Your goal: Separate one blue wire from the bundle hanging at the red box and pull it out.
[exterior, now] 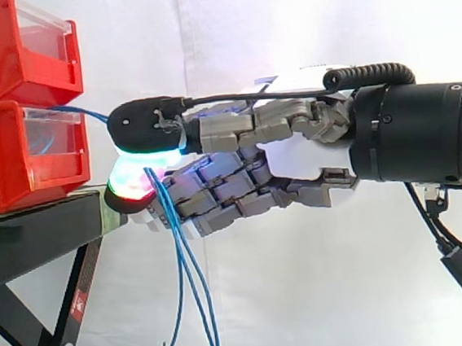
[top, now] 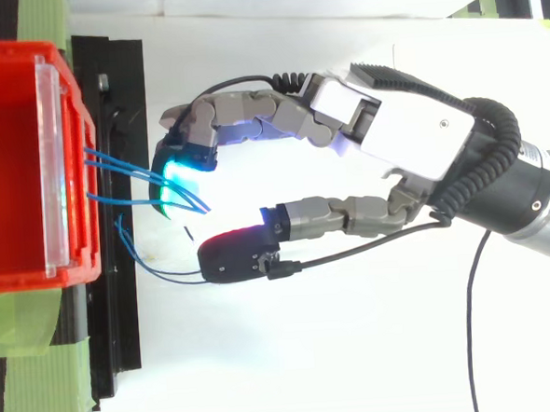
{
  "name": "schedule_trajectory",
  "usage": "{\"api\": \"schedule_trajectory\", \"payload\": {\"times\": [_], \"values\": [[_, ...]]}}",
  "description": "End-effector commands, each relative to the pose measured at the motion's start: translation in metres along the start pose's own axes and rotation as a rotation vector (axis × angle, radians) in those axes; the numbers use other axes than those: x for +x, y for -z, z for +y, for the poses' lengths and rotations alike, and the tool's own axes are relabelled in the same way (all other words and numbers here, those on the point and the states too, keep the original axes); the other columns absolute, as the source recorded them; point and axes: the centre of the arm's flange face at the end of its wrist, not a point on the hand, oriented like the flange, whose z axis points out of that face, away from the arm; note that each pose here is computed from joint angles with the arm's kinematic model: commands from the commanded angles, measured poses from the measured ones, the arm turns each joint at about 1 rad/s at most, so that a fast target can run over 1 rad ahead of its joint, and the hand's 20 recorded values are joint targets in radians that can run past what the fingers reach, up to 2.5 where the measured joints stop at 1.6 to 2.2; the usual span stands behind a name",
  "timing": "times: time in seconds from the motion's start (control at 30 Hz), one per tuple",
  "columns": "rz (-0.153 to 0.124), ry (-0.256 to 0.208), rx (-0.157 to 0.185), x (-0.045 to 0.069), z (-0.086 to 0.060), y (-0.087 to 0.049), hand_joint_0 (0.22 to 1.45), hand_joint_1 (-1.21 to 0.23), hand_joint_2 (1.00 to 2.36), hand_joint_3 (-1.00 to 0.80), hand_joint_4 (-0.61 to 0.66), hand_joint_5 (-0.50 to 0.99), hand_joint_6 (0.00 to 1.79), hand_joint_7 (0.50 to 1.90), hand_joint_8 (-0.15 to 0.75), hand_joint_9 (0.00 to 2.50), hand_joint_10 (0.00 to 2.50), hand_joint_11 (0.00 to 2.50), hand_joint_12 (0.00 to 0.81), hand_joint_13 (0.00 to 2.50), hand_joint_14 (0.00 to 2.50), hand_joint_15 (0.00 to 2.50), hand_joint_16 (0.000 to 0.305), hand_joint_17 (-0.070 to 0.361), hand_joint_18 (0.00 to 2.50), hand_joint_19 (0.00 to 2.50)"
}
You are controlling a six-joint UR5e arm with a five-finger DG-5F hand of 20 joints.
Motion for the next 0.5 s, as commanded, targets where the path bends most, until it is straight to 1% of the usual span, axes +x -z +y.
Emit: {"api": "schedule_trajectory", "payload": {"times": [0.0, 0.2, 0.37, 0.47], "values": [[0.0, 0.001, 0.0, 0.0002, -0.0003, 0.0, 0.67, -0.58, 1.02, -0.23, 0.24, -0.13, 0.57, 1.24, 0.317, 0.64, 0.01, 0.4, 0.352, 0.43, 0.01, 0.25, 0.047, 0.107, 0.31, 0.41], [0.0, 0.001, 0.0, 0.0002, -0.0003, 0.0, 0.69, -0.65, 1.02, -0.18, 0.25, -0.13, 0.58, 1.23, 0.314, 0.68, 0.01, 0.47, 0.351, 0.46, 0.01, 0.26, 0.048, 0.107, 0.34, 0.41], [-0.001, -0.001, 0.001, -0.0004, 0.0003, 0.0001, 0.69, -0.66, 1.03, -0.16, 0.26, -0.13, 0.59, 1.23, 0.321, 0.73, 0.01, 0.51, 0.353, 0.5, 0.01, 0.28, 0.047, 0.106, 0.38, 0.41], [0.002, 0.002, 0.005, -0.0028, 0.0028, 0.0011, 0.7, -0.66, 1.03, -0.16, 0.28, -0.13, 0.6, 1.23, 0.326, 0.76, 0.01, 0.53, 0.351, 0.54, 0.01, 0.3, 0.046, 0.103, 0.39, 0.4]]}}
